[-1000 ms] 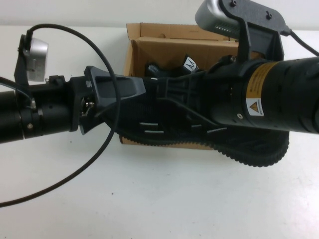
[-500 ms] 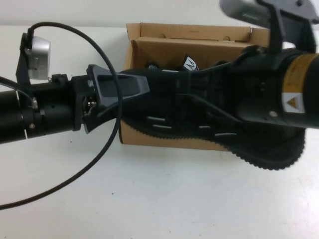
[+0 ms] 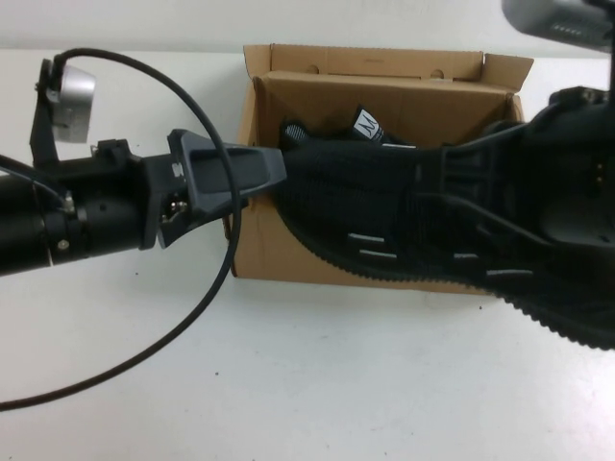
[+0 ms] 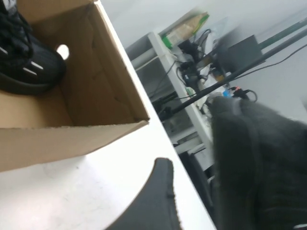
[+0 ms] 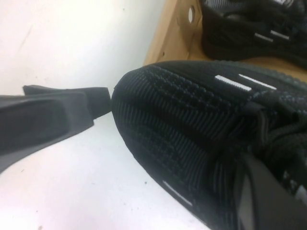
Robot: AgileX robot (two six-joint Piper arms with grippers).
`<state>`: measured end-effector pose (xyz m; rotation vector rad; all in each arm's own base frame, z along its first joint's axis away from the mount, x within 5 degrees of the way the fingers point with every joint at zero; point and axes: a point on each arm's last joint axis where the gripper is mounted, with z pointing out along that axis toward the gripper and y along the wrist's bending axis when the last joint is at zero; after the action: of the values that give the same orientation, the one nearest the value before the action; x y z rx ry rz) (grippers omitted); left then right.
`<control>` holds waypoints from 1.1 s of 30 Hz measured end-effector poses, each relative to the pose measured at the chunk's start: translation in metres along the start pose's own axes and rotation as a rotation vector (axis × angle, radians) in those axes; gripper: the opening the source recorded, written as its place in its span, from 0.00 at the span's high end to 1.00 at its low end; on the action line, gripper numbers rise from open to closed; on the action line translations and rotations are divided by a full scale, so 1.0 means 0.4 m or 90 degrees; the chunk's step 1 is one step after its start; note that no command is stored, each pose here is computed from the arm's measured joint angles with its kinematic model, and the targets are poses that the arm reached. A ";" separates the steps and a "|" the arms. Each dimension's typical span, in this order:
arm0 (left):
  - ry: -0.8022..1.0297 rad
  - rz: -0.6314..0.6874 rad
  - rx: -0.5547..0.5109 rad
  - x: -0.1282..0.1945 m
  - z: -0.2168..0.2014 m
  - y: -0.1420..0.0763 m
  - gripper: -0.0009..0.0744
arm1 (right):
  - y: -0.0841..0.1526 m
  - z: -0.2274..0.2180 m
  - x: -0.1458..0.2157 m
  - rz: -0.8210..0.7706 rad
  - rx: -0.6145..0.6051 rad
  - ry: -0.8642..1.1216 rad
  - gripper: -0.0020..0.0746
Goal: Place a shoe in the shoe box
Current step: Place the shoe in the shoe box
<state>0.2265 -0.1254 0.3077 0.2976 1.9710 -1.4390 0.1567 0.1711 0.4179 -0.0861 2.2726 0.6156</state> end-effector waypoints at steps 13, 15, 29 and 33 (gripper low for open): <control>-0.036 -0.013 -0.040 -0.045 -0.105 0.064 0.24 | -0.019 -0.038 -0.013 -0.034 0.014 -0.039 0.97; -0.044 -0.022 -0.032 -0.052 -0.128 0.070 0.36 | -0.021 -0.040 -0.016 -0.040 0.019 -0.046 0.97; -0.034 0.042 -0.057 -0.044 -0.176 0.029 0.99 | -0.036 -0.036 -0.062 -0.029 0.001 -0.125 0.97; -0.008 0.128 -0.120 -0.027 -0.198 -0.009 0.99 | -0.046 -0.036 -0.085 -0.029 -0.008 -0.160 0.97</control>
<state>0.2025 -0.0525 0.3306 0.3878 1.9874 -1.1178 0.1755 0.1441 0.4427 -0.0625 2.0192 0.5822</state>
